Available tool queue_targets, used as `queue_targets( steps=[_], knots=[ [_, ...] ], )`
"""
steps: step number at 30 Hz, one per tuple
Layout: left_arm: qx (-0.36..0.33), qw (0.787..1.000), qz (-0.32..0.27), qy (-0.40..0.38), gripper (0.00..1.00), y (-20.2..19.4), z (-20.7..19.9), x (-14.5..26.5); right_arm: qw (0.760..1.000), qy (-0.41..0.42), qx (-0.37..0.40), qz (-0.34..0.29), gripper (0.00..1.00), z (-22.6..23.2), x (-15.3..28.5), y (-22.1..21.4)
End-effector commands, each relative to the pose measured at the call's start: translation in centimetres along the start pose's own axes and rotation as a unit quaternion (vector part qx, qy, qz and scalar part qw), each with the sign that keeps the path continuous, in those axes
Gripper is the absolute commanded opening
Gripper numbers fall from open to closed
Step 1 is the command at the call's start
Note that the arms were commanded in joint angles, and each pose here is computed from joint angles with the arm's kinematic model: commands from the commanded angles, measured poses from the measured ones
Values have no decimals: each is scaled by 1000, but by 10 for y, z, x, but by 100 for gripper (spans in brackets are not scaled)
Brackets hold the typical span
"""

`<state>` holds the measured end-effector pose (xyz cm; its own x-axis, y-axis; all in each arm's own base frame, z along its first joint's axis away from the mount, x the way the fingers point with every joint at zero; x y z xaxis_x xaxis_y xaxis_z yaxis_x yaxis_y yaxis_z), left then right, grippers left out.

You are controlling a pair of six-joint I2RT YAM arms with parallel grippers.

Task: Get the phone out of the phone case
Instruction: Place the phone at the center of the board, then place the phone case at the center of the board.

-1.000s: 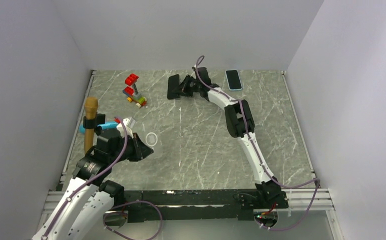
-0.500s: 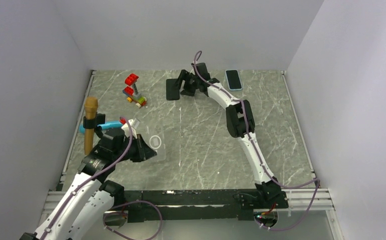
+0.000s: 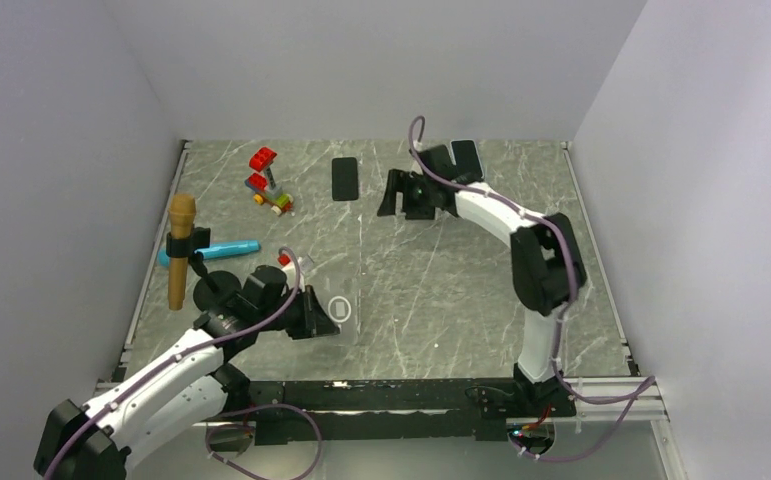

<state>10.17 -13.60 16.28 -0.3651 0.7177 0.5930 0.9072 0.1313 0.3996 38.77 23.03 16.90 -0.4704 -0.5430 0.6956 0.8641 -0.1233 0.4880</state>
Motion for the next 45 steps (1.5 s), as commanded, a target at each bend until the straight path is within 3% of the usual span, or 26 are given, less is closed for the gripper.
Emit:
queue_targets(
  steps=[1,12,23,25,31,38,39,45],
  knots=[
    [29,999,-12,-35,0,-1,-6,-11,999,15,33,-28,84,-1,39,-29],
    [110,993,39,-36,0,-49,27,-32,998,35,26,-35,84,-6,87,-70],
    [88,994,63,16,0,-59,36,-29,996,80,-6,-27,84,-5,78,-79],
    [83,993,64,46,9,-56,37,-27,996,80,-4,-27,84,-4,78,-79],
    [80,993,40,80,56,-52,39,-24,997,72,2,-23,84,-4,75,-74],
    [67,991,34,108,95,-45,33,-16,1000,5,12,-26,85,-13,64,-61],
    [61,991,29,116,99,-42,32,-13,999,-16,11,-29,85,-18,62,-57],
    [16,984,-28,176,99,-21,18,17,987,-157,-10,-24,91,-64,39,-23]
  ],
)
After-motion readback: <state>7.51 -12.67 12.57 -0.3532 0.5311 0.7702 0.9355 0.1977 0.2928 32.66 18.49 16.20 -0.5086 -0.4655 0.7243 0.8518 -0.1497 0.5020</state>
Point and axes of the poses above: each gripper's point midway between its finger pads, its own x axis back along the fingers, its own z axis along the line the jaws close on, y = z × x, the point moved 10 cm from there along x, back along the fingers, and after that the axes turned 2 degrees about -x, right-handed, at the moved point
